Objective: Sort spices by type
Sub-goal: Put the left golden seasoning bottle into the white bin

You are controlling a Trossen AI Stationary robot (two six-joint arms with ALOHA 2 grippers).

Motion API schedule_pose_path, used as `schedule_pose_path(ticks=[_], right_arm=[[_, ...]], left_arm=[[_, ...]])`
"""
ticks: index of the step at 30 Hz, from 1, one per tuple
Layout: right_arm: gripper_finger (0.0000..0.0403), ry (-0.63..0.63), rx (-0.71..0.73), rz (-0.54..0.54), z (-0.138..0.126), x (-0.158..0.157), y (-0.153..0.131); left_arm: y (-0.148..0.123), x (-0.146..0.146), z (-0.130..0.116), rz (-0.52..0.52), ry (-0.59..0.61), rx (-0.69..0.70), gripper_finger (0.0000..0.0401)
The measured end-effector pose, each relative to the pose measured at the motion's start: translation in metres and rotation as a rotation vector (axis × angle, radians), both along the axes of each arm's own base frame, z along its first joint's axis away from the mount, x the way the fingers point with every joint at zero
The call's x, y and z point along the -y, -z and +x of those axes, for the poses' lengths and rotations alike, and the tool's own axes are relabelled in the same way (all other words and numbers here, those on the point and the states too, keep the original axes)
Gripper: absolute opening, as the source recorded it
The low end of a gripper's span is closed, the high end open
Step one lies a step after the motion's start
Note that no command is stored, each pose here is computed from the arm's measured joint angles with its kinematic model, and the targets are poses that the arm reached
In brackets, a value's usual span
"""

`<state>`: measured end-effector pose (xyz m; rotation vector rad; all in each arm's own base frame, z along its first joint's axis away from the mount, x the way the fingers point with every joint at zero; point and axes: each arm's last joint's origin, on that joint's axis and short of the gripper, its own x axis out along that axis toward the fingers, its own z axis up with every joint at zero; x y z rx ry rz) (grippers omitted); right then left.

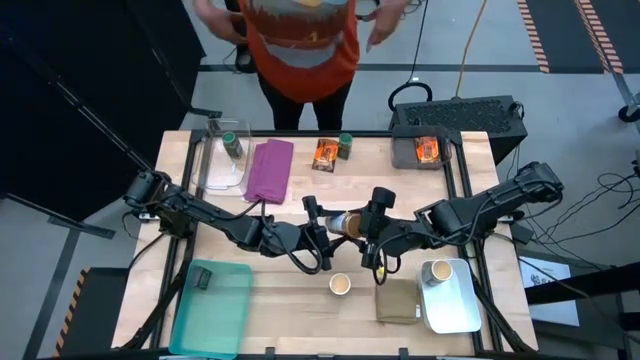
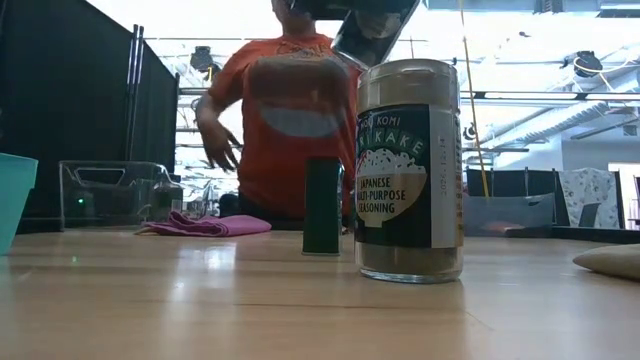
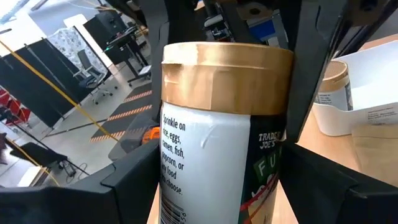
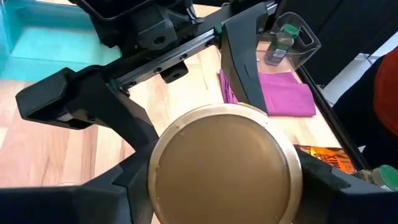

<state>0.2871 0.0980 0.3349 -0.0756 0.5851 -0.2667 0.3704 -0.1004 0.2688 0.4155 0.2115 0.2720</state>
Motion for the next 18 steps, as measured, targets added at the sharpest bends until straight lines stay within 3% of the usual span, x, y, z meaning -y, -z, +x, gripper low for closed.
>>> schedule_pose_path(ticks=[5,10,18], right_arm=[[0.0245,-0.001,-0.003,0.008,0.001,0.002,0.0],[0.0245,0.003,-0.011,0.008,0.001,0.003,0.001],[0.0245,-0.006,-0.171,0.109,-0.017,0.01,-0.013]], left_arm=[[0.001,0.0,0.0,-0.033,-0.008,0.007,0.03],[-0.002,0.0,0.0,-0.034,-0.008,0.019,0.0334],[0.001,0.009,-0.004,0.074,-0.027,-0.032,0.0351]])
